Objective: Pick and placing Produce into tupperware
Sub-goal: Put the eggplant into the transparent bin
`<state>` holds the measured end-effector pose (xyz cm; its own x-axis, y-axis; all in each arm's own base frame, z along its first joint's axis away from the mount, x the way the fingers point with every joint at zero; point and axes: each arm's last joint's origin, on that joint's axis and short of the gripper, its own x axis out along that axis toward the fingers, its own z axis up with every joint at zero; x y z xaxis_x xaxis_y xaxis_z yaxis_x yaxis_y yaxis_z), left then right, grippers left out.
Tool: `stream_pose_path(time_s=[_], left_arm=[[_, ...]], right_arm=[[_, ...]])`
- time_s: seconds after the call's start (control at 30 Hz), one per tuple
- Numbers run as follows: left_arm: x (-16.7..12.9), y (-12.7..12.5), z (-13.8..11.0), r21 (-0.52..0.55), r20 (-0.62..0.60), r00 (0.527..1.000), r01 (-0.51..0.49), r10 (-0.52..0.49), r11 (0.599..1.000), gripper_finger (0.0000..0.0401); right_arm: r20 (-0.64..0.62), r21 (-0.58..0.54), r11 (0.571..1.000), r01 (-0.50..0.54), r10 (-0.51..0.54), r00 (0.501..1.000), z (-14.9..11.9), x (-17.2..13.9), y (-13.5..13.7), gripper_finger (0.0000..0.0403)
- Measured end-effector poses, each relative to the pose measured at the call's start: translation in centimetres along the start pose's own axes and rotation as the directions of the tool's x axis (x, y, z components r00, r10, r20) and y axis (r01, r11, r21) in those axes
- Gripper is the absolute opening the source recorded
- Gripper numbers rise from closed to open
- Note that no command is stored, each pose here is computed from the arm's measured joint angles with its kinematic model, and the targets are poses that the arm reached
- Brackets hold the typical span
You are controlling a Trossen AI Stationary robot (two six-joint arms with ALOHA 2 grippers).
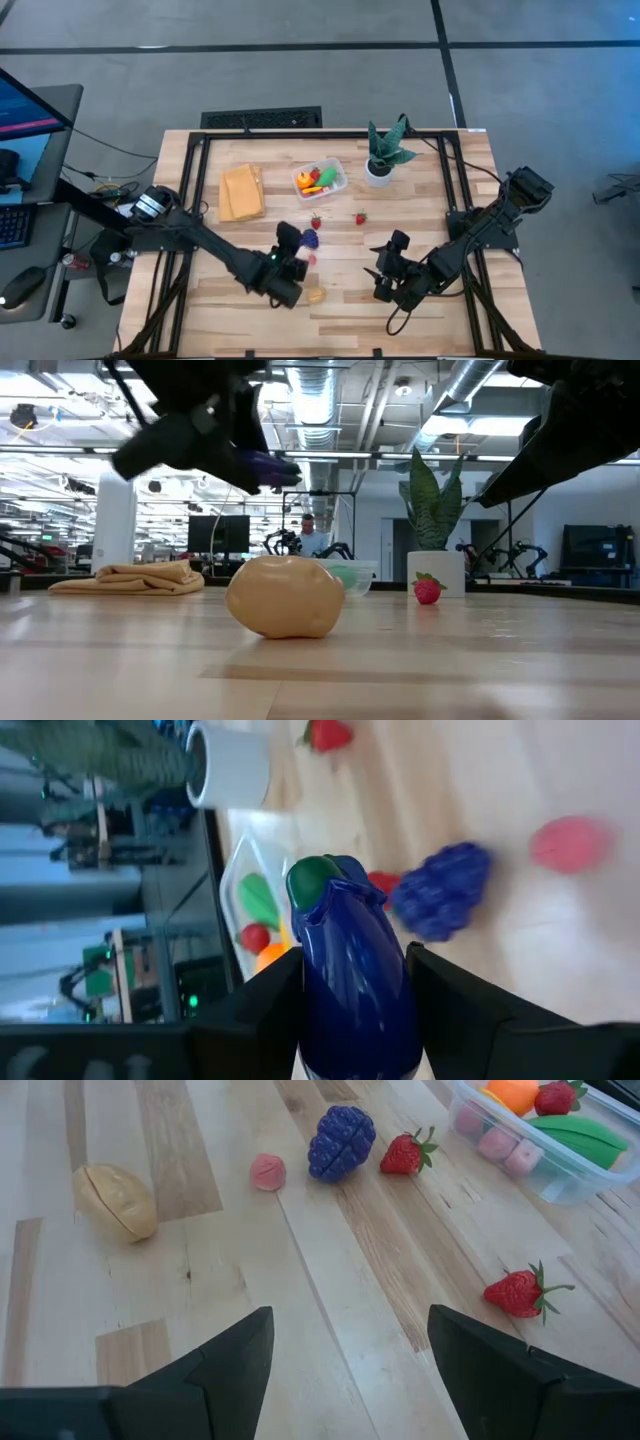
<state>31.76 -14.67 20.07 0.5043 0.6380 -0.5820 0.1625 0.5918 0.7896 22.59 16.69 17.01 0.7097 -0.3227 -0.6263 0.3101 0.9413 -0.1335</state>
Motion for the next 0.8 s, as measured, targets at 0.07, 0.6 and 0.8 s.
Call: stream_pose_path(time_s=[0.07, 0.6, 0.8], left_arm=[[1.0, 0.8, -0.2, -0.012, -0.035, 0.999, -0.006, 0.006, 1.0, 0.016], [10.0, 7.9, -3.2, -0.077, -0.248, 0.968, 0.032, -0.05, 0.997, 0.016], [12.8, 10.3, -4.3, -0.17, -0.212, 0.968, 0.101, -0.137, 0.98, 0.016]], right_arm=[[0.0, 0.0, 1.0, 0.0, 0.0, 1.0, 0.0, 0.0, 0.0, 0.026], [0.0, 0.0, 1.0, 0.0, 0.0, 1.0, 0.0, 0.0, 0.0, 0.026], [0.0, -0.001, 1.0, 0.0, 0.0, 1.0, 0.0, 0.0, 0.0, 0.026]])
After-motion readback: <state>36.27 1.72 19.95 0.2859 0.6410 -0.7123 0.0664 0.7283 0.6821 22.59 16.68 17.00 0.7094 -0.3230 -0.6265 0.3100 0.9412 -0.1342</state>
